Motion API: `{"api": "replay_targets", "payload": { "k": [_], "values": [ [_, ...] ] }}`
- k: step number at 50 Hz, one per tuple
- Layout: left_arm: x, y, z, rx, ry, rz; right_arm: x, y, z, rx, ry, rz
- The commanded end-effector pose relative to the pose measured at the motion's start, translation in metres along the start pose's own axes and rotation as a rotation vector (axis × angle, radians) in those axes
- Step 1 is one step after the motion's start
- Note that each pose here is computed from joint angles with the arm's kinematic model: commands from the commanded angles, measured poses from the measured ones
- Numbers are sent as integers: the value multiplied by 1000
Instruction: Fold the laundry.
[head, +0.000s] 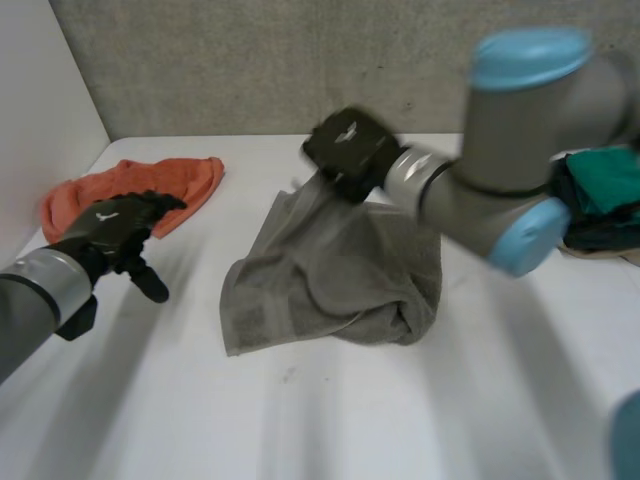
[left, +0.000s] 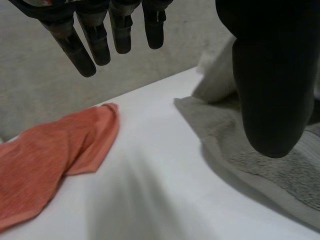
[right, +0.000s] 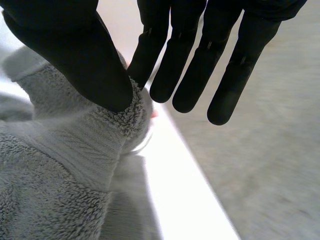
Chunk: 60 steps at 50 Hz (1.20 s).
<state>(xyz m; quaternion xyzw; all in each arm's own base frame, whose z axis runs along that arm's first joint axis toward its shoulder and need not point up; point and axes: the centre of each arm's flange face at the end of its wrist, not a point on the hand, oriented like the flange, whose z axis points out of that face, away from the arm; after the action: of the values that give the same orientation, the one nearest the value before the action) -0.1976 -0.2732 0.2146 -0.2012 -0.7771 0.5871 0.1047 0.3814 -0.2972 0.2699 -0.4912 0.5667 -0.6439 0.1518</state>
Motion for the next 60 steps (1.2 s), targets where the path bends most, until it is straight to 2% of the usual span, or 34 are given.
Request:
{"api": "replay_targets", "payload": {
  "k": [1, 4, 8, 12, 20, 27, 35, 41, 44, 46, 49, 55, 58, 60],
  "values": [
    [46, 6, 7, -16, 111, 121, 78, -8, -38, 84, 281, 130],
    [61, 12, 9, -35, 111, 144, 114, 15, -52, 52, 453, 141],
    [78, 19, 12, -55, 100, 172, 138, 62, -71, -95, 569, 110],
    [96, 28, 13, -78, 114, 207, 142, 103, -87, -238, 576, 78],
    [121, 49, 25, -112, 138, 311, 123, 152, -101, -353, 484, 129],
    [128, 67, 49, -130, 109, 400, 109, 163, -102, -342, 446, 148],
    [129, 63, 70, -72, 78, 415, 110, 164, -108, -348, 454, 147],
    [117, 22, 55, -14, -4, 389, 118, 144, -119, -326, 480, 108],
    [102, -15, 39, 55, -59, 342, 133, 117, -134, -315, 509, 23],
    [78, -49, 23, 117, -113, 291, 140, 106, -149, -372, 506, -21],
    [65, -67, 8, 143, -112, 267, 136, 107, -164, -493, 436, -39],
    [66, -43, 9, 3, 11, 276, 103, 124, -171, -704, 172, -58],
    [62, -22, 26, -85, 14, 284, 102, 133, -158, -689, 164, -62],
    [56, -13, 44, -113, -17, 298, 108, 138, -145, -646, 209, -46]
  ]
}}
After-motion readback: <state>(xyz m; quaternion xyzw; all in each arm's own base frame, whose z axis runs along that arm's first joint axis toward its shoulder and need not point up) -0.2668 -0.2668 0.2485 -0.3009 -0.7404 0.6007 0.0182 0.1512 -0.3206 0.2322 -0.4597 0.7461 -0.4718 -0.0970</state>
